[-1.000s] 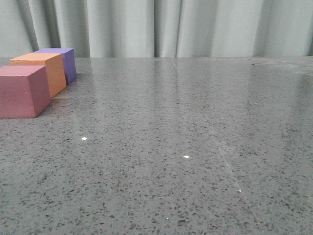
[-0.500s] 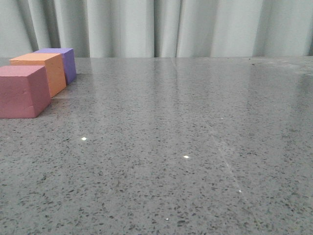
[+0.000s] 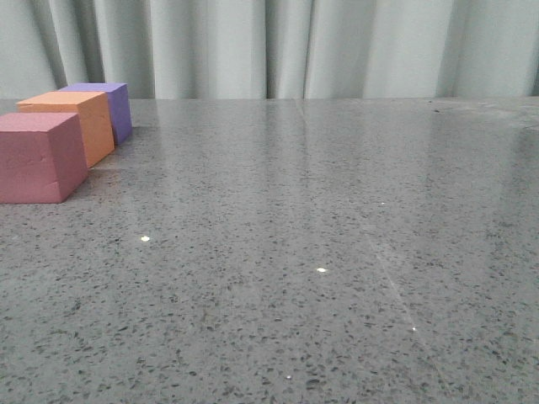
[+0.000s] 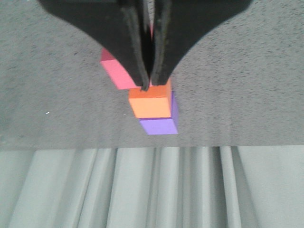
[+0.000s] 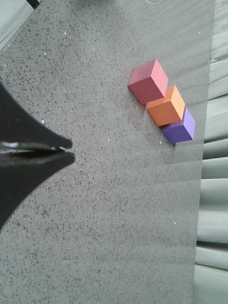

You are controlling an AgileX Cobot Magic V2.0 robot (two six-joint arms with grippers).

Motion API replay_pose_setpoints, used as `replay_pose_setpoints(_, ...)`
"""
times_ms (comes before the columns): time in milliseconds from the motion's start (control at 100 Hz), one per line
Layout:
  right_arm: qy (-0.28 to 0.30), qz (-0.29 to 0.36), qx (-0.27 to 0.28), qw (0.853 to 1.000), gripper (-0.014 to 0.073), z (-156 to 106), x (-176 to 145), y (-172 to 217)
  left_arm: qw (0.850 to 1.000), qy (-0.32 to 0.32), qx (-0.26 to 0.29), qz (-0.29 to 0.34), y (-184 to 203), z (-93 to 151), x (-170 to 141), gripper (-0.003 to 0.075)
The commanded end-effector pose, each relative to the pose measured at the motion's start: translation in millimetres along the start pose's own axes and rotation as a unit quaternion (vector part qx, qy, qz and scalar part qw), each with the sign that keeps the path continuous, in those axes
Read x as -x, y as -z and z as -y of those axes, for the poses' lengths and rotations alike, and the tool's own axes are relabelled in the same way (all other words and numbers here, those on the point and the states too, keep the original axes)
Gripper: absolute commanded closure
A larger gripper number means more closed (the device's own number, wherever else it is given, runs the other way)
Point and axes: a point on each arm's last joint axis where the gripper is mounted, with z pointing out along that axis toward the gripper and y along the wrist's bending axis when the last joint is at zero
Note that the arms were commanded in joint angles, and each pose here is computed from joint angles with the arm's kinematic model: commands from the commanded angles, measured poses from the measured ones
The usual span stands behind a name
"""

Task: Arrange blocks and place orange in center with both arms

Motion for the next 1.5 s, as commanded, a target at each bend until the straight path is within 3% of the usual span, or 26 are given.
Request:
replay_pose_setpoints(0,0.014,0.047,0.011,0.999,0.0717,-3.3,14.3,2.0,0.998,-0.035,0.008,0.053,-0.6,0.3,8.9,0.0739)
replay_pose_setpoints(190,0.014,0.047,0.011,0.999,0.0717,-3.3,14.3,2.0,0.988,-0.071,0.073,0.119,-3.7,-11.0,-10.6,0.0739)
replay_pose_setpoints(530,0.014,0.047,0.011,0.999,0.0717,-3.3,14.3,2.0,0.984,-0.054,0.128,0.114,0.2,-22.3,-52.3,0.0739)
replay_pose_setpoints(770,0.014,0.047,0.011,0.999,0.0717,-3.3,14.3,2.0,0.981,-0.033,0.131,0.138,1.9,-26.6,-86.7,0.0739)
replay_pose_setpoints(860,0.014,0.047,0.011,0.999,0.0717,-3.3,14.3,2.0,0.986,-0.029,0.126,0.105,4.0,-25.2,-94.6,0.0739)
replay_pose_setpoints(1490,0.014,0.047,0.011,0.999,0.0717,-3.2,13.8,1.8,0.986,-0.041,0.125,0.099,3.6,-25.0,-94.8,0.0739)
